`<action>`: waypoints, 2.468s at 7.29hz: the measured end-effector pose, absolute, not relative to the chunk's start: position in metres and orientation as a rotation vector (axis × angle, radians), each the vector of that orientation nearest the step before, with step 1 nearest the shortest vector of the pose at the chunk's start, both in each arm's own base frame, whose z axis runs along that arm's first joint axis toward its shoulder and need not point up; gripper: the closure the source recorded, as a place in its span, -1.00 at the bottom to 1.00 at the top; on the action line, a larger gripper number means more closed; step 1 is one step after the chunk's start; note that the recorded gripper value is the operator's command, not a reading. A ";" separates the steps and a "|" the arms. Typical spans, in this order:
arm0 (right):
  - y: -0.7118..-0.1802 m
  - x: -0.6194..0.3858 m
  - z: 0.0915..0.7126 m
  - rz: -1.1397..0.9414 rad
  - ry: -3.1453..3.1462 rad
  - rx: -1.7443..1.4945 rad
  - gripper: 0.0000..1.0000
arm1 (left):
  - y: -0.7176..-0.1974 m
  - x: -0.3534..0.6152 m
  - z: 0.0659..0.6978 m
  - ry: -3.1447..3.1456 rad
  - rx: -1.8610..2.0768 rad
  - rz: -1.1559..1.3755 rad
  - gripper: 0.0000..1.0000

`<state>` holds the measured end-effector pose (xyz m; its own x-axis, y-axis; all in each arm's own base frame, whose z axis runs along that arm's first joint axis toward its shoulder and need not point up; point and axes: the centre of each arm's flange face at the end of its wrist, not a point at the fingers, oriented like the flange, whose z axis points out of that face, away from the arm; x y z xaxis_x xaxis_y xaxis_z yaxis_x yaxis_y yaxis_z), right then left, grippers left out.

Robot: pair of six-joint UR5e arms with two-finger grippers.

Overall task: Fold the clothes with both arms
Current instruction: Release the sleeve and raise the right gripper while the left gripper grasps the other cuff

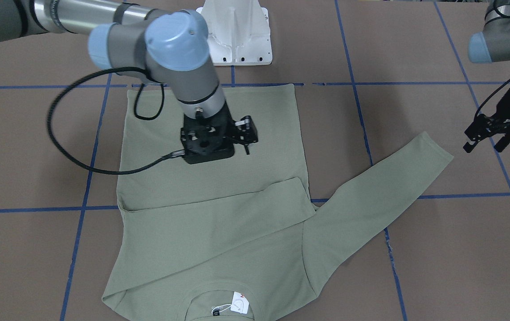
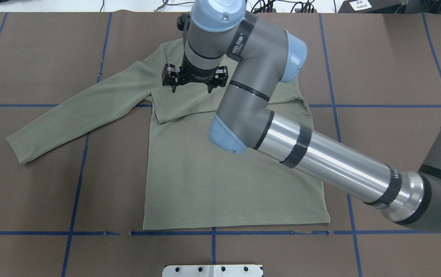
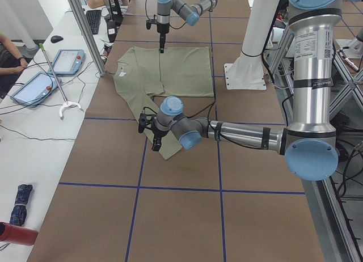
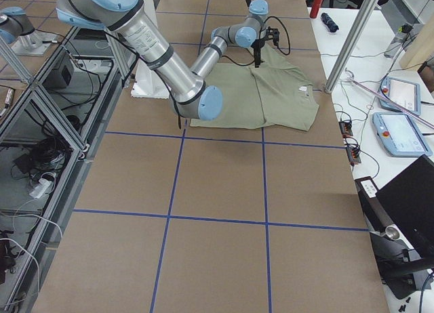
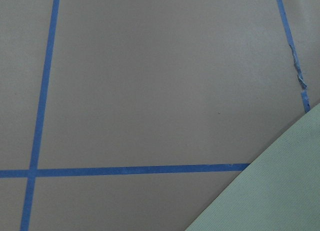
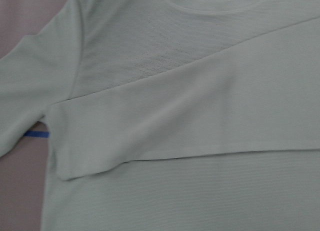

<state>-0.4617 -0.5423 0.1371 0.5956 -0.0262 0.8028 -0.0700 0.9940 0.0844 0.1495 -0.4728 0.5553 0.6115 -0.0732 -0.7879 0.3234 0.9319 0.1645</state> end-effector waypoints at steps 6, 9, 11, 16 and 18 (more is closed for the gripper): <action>-0.514 -0.327 0.242 -0.081 -0.718 0.071 -1.00 | -0.405 0.237 0.599 0.806 0.189 -0.392 -0.99; -0.509 -0.321 0.246 -0.087 -0.721 0.077 -1.00 | -0.408 0.244 0.614 0.774 0.184 -0.393 -0.98; -0.509 -0.321 0.246 -0.087 -0.722 0.082 -1.00 | -0.410 0.248 0.617 0.768 0.184 -0.391 -0.98; -0.507 -0.320 0.243 -0.084 -0.734 0.087 -1.00 | -0.411 0.254 0.620 0.762 0.185 -0.387 0.10; -0.504 -0.319 0.240 -0.086 -0.745 0.085 -1.00 | -0.411 0.254 0.619 0.763 0.185 -0.388 0.51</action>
<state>-0.3193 -0.5042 0.2395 0.7318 -0.1085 0.6728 0.0480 0.9930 0.1078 0.2540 -0.4107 0.6190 0.6561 -0.2741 -0.7031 0.4068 0.9132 0.0235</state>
